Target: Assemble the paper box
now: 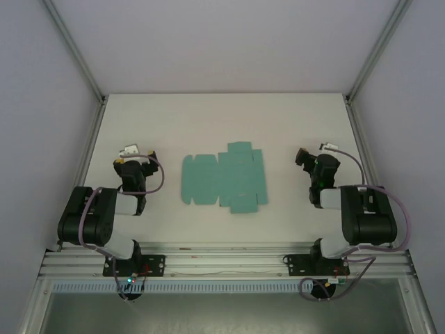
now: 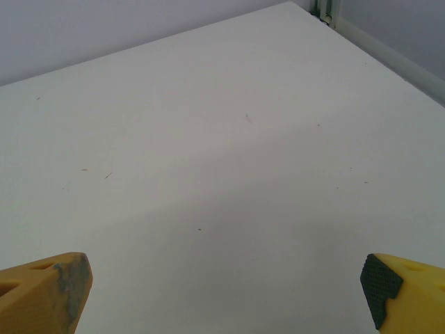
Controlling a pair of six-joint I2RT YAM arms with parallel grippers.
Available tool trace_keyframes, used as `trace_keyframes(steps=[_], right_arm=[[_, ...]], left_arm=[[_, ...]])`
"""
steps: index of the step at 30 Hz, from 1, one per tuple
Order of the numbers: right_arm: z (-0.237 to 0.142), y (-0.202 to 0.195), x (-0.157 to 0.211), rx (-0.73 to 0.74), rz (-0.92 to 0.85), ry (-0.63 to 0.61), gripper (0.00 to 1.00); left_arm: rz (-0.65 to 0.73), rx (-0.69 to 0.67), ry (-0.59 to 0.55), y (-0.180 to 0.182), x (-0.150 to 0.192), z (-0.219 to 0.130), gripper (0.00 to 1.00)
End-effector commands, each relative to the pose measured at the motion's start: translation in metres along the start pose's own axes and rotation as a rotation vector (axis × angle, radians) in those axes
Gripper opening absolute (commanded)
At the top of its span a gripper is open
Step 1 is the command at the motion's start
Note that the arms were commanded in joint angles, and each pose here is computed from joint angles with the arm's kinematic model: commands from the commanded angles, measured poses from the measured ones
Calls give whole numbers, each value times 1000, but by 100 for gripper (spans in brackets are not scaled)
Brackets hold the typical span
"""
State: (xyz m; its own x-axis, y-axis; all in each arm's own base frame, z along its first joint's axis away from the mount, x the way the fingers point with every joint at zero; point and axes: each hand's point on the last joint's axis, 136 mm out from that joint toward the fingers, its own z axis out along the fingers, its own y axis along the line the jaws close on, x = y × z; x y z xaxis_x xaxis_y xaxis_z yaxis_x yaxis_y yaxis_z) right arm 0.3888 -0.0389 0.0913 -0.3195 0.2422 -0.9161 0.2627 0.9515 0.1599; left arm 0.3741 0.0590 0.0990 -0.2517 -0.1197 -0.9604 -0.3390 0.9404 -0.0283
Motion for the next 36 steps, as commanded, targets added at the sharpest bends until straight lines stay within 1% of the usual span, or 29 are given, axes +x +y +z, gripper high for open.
trace_keyframes(steps=[1, 27, 29, 34, 36], right_arm=[[0, 0, -7, 1, 14, -16, 100], [0, -1, -7, 6, 17, -15, 100], [-1, -3, -11, 21, 24, -27, 100], [-12, -3, -33, 43, 27, -25, 100], [-23, 0, -46, 43, 35, -24, 100]], left_arm=[[10, 14, -20, -5, -9, 2, 100], [9, 14, -18, -5, -9, 2, 100], [4, 7, -28, -4, -14, 2, 100], [10, 20, 4, -7, -35, -7, 100], [-28, 14, 49, -7, -44, -11, 100]])
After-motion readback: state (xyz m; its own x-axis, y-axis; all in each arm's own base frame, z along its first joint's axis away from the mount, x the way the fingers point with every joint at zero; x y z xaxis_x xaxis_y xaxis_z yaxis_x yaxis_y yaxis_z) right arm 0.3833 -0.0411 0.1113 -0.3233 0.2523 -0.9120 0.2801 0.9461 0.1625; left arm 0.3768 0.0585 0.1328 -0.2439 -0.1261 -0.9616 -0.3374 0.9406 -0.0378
